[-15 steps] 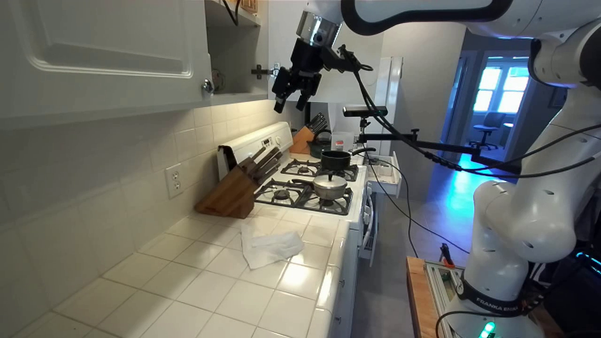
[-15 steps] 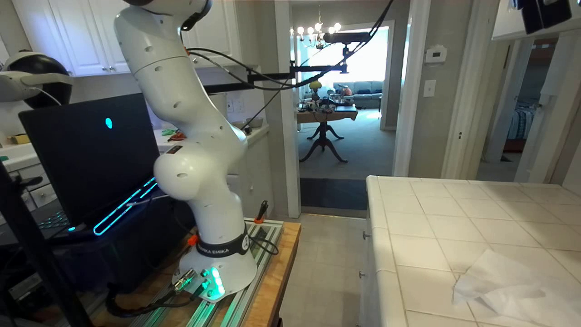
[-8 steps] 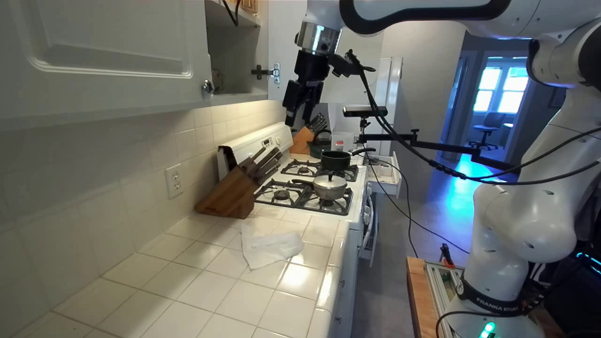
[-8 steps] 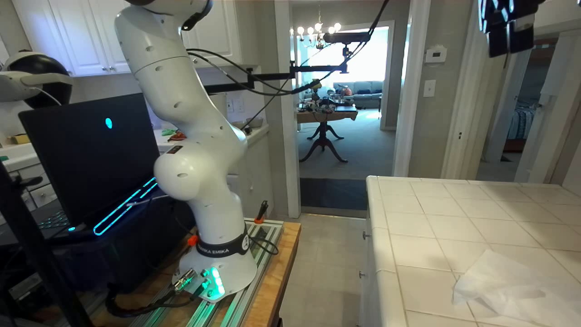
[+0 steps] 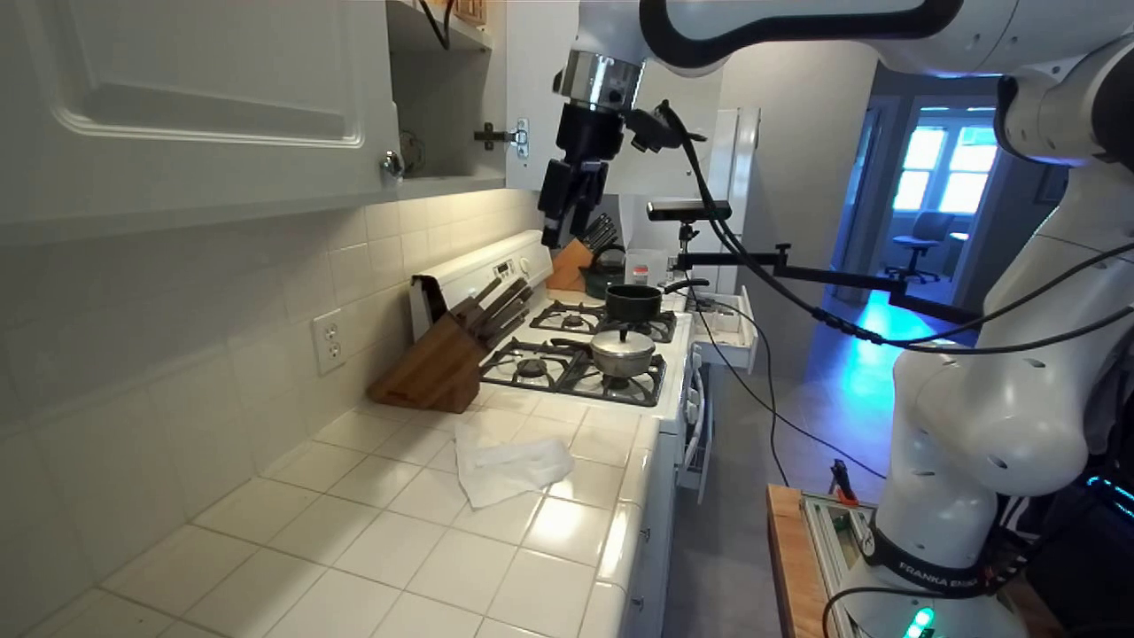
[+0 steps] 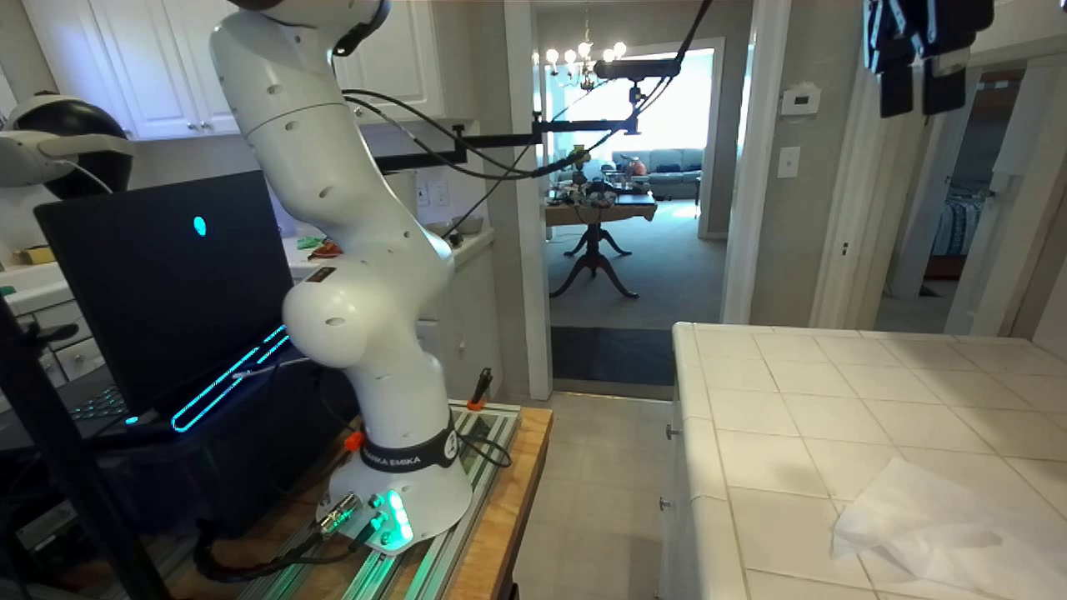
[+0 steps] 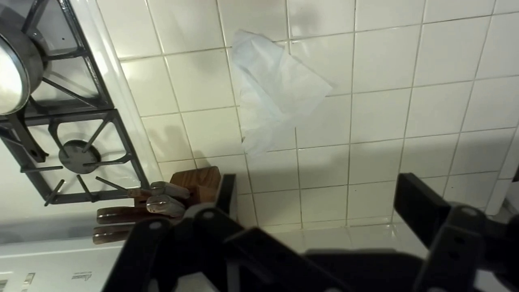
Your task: Put the glue into the cupboard
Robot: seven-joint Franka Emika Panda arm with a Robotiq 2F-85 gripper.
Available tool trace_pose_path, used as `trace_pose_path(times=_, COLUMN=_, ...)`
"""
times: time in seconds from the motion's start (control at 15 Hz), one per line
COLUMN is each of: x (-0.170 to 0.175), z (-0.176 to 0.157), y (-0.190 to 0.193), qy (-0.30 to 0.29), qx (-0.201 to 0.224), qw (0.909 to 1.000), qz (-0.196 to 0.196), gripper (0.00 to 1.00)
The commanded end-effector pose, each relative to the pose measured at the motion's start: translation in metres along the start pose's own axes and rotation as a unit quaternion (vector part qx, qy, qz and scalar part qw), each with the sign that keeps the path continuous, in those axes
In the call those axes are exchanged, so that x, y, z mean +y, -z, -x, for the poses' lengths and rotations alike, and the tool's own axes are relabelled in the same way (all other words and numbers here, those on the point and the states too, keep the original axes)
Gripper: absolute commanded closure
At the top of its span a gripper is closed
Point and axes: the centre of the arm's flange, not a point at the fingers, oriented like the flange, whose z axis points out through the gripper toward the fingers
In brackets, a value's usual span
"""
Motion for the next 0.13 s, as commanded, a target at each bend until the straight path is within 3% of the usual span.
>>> trace_pose_path(times=0.0, x=0.0000, z=0.0002, y=-0.0005, qy=0.000, qx=0.000, qw=1.0000, qz=0.000, gripper=0.00)
trace_pose_path(times=0.07, x=0.0000, z=0.0002, y=-0.0004, qy=0.000, qx=0.000, qw=1.0000, qz=0.000, gripper=0.00)
